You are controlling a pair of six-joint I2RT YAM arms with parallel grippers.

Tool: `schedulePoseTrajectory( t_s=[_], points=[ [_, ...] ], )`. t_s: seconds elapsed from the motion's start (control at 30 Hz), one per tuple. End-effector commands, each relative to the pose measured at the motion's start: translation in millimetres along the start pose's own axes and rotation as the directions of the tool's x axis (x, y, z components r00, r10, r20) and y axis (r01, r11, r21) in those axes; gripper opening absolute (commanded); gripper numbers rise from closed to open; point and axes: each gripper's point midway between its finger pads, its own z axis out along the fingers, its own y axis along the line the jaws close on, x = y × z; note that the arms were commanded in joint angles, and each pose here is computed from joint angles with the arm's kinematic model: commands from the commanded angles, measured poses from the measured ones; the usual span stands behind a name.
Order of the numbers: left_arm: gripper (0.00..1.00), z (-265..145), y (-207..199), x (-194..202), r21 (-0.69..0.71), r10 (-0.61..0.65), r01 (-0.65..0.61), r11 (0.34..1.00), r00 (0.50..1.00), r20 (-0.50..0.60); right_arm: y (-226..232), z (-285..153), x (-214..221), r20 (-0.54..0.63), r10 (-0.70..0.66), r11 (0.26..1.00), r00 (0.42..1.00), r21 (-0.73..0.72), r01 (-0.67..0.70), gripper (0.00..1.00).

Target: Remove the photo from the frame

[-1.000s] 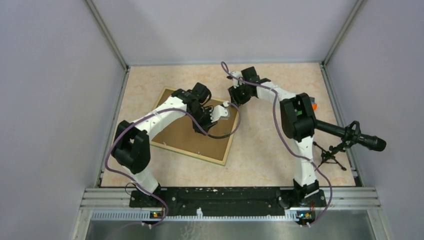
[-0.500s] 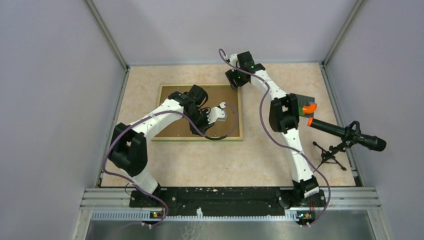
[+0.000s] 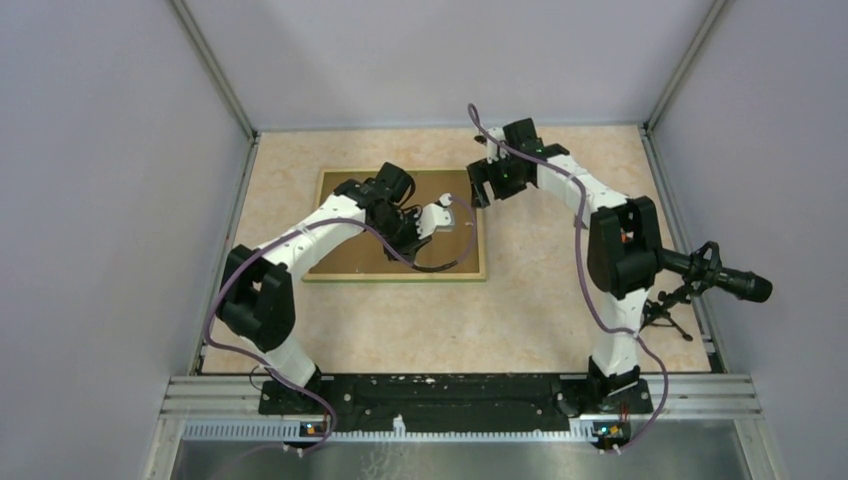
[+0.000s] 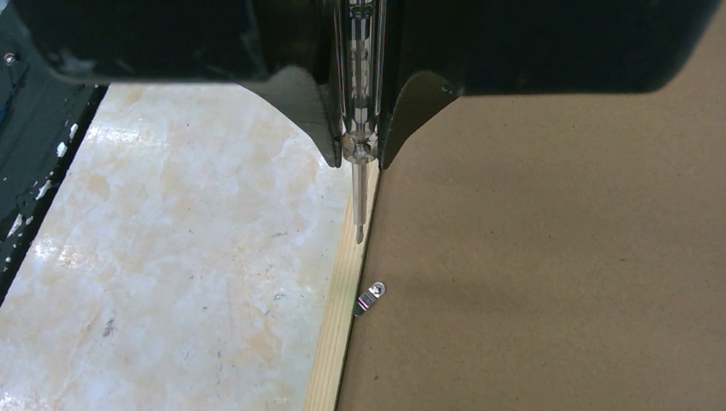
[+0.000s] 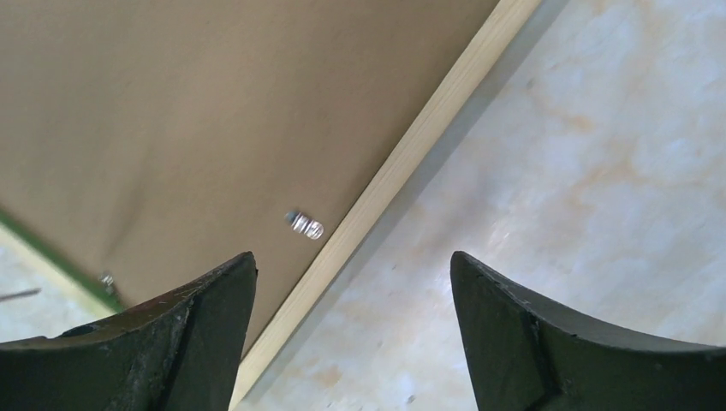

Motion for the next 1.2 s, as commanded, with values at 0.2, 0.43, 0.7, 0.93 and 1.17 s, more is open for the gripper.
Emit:
schedulePoseTrajectory(
  t_s=[0.2, 0.43, 0.7, 0.93, 1.17],
  points=[
    [0.0, 8.4, 12.1, -25.8, -0.019, 0.055, -0.054, 0.998, 0.997, 0.051, 37.8, -8.1, 46.8, -0.061, 0.158, 0.978, 0.986, -0.131, -0.165, 0.8],
    [0.0, 17.0, 8.9, -17.3, 0.004, 0.07, -0.07, 0.998, 0.997, 0.023, 44.5, 2.4, 70.1, -0.118, 0.218, 0.96, 0.969, -0.153, -0.234, 0.77],
    [0.0, 30.0, 11.0, -17.1, 0.006, 0.061, -0.061, 0.998, 0.998, 0.016, 48.5, 10.5, 86.7, -0.161, 0.24, 0.95, 0.957, -0.165, -0.266, 0.72],
    [0.0, 37.2, 5.2, -12.6, 0.026, 0.091, -0.091, 0.996, 0.996, -0.008, 48.5, 16.7, 95.2, -0.18, 0.241, 0.95, 0.954, -0.156, -0.27, 0.7],
    [0.0, 43.2, 1.7, -18.5, 0.044, 0.067, -0.067, 0.997, 0.998, 0.009, 47.8, 20.2, 101.8, -0.193, 0.246, 0.949, 0.95, -0.151, -0.276, 0.67]
  ],
)
